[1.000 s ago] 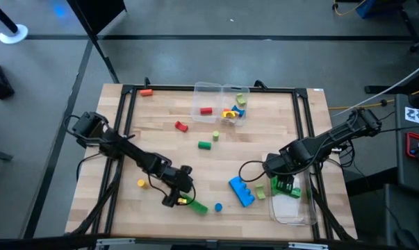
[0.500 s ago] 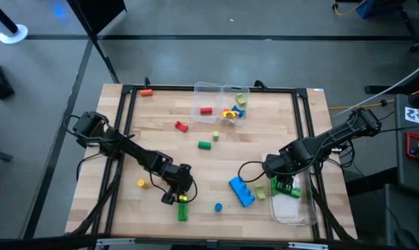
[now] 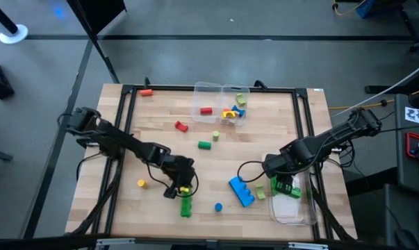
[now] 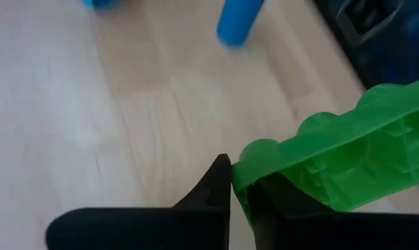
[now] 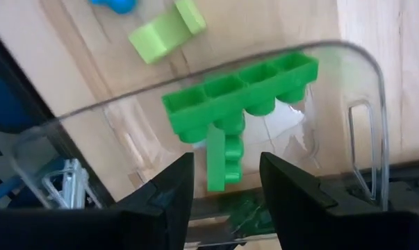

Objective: Sort blocks by size
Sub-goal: Put the green 4 stud game piece into the bottom transparent bin

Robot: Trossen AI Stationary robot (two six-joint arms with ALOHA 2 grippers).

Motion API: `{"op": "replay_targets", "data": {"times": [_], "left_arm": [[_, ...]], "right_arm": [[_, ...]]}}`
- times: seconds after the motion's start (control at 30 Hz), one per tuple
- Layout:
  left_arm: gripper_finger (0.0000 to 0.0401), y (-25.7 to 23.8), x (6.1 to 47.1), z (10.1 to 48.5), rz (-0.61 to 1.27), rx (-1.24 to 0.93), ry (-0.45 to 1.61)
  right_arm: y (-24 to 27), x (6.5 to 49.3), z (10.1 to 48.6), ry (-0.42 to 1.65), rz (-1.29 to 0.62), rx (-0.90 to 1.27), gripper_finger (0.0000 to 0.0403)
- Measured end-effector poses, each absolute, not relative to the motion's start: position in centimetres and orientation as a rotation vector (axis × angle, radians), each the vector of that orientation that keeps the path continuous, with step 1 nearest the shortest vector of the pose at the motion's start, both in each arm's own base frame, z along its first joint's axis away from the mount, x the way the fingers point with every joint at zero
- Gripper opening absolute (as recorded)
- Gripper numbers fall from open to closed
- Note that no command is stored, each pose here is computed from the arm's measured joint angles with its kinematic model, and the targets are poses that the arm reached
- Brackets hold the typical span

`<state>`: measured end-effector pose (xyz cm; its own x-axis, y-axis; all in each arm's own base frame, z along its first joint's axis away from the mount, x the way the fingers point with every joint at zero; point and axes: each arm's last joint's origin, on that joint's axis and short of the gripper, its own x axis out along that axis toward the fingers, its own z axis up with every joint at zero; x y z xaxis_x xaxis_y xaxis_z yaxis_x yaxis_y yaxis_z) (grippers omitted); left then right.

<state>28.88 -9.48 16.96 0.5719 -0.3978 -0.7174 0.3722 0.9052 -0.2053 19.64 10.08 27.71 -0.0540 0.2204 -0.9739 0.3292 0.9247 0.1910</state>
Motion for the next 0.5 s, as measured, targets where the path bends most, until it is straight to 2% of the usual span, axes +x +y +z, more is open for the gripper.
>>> {"op": "replay_targets", "data": {"times": [0.17, 0.27, 0.5], "left_arm": [[0.0012, -8.0, 29.6, 19.4, -0.446, 0.023, 0.656], [0.0012, -6.9, 30.6, 20.3, -0.378, 0.079, 0.525], [0.0016, -3.7, 31.8, 21.1, -0.026, 0.217, 0.415]], "right_arm": [[10.1, 20.3, 29.9, 1.517, -0.070, 0.355, 0.0166], [10.0, 20.8, 31.3, 1.406, -0.099, 0.297, 0.0166], [10.4, 22.9, 33.3, 1.095, -0.129, 0.295, 0.0166]]}}
